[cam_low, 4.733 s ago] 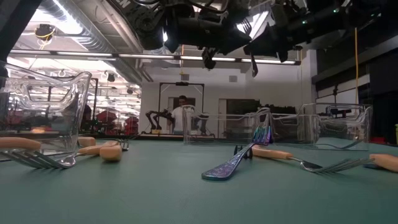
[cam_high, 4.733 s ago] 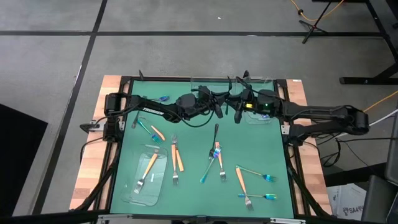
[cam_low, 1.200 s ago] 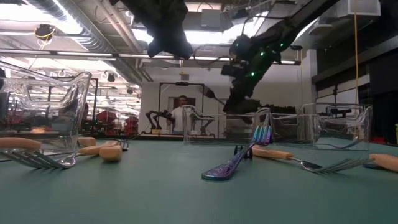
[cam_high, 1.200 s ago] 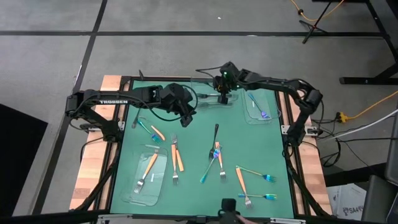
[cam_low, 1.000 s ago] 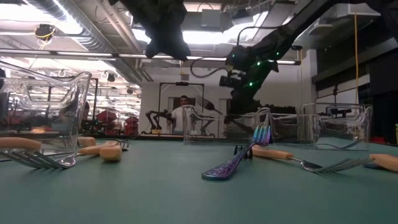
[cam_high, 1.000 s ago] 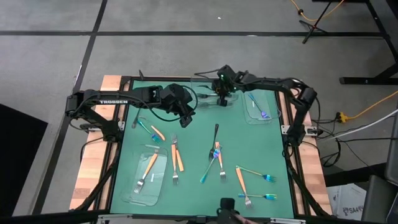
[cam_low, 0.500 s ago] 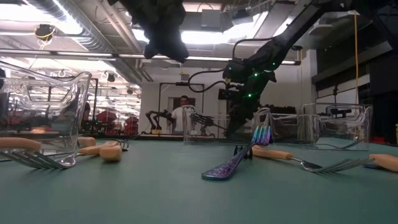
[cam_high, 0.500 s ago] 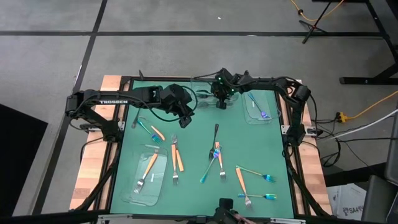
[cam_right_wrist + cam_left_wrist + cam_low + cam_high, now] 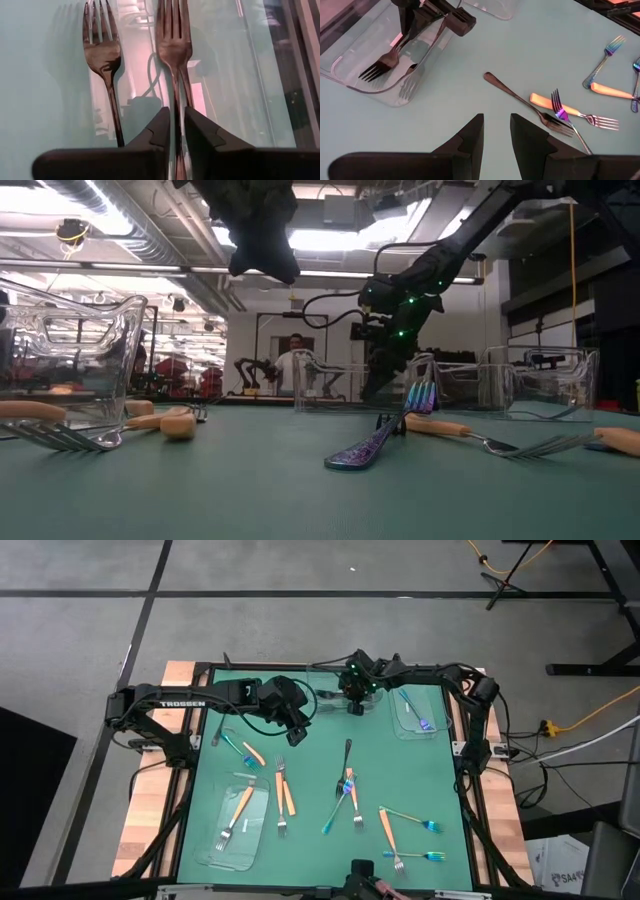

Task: Sort silverware by color (type)
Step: Put the black fork into the top left transparent bin, then put the orange fork into the bottom transparent bin

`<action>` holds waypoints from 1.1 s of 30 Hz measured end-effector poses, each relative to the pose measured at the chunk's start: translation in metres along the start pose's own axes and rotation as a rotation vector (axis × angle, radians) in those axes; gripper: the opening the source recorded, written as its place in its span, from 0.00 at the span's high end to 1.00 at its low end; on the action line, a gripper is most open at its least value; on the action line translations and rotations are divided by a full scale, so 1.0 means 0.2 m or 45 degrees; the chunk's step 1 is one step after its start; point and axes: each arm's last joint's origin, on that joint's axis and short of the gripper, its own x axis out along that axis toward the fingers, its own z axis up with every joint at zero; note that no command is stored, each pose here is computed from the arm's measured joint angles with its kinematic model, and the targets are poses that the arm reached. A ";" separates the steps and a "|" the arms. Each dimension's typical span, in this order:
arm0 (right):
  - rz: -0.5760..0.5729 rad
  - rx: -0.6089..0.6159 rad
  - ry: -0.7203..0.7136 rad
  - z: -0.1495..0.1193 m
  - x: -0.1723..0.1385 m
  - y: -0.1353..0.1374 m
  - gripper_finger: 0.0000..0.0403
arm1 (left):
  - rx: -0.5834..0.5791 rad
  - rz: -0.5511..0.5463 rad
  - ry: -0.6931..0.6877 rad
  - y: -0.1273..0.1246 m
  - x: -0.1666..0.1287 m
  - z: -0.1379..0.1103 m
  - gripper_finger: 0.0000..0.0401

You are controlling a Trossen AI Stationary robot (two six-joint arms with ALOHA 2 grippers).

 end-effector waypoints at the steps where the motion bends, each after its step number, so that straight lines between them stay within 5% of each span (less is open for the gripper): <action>1: 0.000 0.000 0.000 0.00 0.00 0.00 0.86 | 0.000 0.000 0.000 0.00 0.00 0.00 0.78; 10: -0.009 0.002 0.038 0.00 -0.05 0.01 0.85 | 0.157 0.001 -0.002 0.00 0.00 0.00 0.78; 20: -0.060 0.051 -0.063 0.07 -0.32 0.01 0.85 | 0.366 -0.092 0.070 0.08 0.00 0.00 0.78; 33: -0.073 0.087 -0.133 0.10 -0.41 0.02 0.85 | 0.636 0.063 0.583 0.30 -0.06 -0.14 0.78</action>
